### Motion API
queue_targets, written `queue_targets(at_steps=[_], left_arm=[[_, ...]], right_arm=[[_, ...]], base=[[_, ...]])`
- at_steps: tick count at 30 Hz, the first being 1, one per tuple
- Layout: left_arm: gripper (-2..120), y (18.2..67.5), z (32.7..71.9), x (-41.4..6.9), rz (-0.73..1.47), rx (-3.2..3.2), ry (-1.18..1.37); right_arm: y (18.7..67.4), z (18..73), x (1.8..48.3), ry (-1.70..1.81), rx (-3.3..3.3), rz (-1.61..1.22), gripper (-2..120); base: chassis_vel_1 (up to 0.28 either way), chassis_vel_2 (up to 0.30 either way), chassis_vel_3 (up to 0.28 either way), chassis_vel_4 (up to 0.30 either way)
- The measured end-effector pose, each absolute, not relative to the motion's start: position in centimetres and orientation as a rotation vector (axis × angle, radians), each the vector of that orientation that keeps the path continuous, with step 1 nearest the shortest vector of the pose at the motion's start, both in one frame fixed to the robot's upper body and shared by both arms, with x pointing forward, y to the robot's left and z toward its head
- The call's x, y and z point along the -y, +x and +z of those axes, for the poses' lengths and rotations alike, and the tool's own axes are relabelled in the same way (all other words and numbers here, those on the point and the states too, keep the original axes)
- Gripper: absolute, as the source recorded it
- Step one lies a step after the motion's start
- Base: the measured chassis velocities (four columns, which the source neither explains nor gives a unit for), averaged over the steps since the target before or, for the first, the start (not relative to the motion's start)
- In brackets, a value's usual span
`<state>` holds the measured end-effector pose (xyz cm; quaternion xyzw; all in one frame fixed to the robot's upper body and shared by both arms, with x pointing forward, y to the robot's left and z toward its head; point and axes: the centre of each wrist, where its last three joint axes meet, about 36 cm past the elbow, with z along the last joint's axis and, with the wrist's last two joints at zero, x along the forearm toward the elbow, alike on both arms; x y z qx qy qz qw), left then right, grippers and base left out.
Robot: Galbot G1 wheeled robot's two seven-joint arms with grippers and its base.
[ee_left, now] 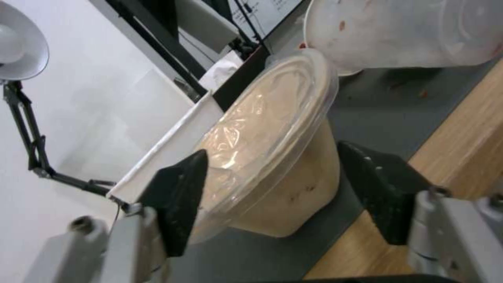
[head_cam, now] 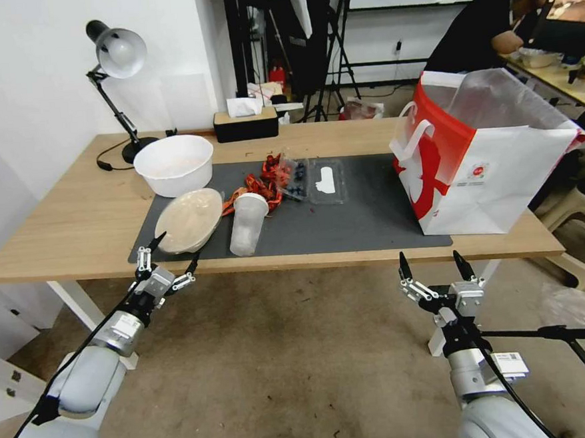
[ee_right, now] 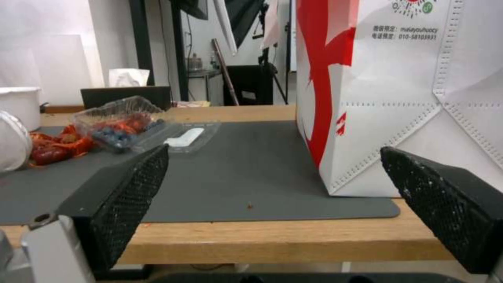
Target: Pick up the trash from the table and place it into the takeout bag.
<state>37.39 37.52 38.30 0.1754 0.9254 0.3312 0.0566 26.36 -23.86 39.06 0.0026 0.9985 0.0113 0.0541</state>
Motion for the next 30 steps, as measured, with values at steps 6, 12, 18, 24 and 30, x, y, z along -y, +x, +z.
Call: queue_targets(at_steps=[6,12,18,24,30], left_arm=[[39,37.5,38.8,-38.2,1.07,-2.756,0.604],[19,37.6,39.2,-39.1,1.111,-2.713,0.666],[2,37.8,39.7,-39.6,1.141,-2.67,0.706],[1,38.1,40.2,-39.6,1.14,-2.624,0.724],[1,38.3,41.7,-38.7,1.118,-2.573,0.722]], right_arm=[[26.3,39.1,23.8,0.006,-3.033,0.033,100],[26.2,39.0,23.8,0.007,-3.033,0.032,100],[26.0,38.8,23.7,0.01,-3.033,0.033,100],[25.9,38.6,23.8,0.019,-3.037,0.032,100],[25.7,38.3,23.8,0.035,-3.045,0.026,100]], base=[[0.0,0.0,0.0,0.0],[0.0,0.0,0.0,0.0],[0.0,0.0,0.0,0.0],[0.0,0.0,0.0,0.0],[0.0,0.0,0.0,0.0]])
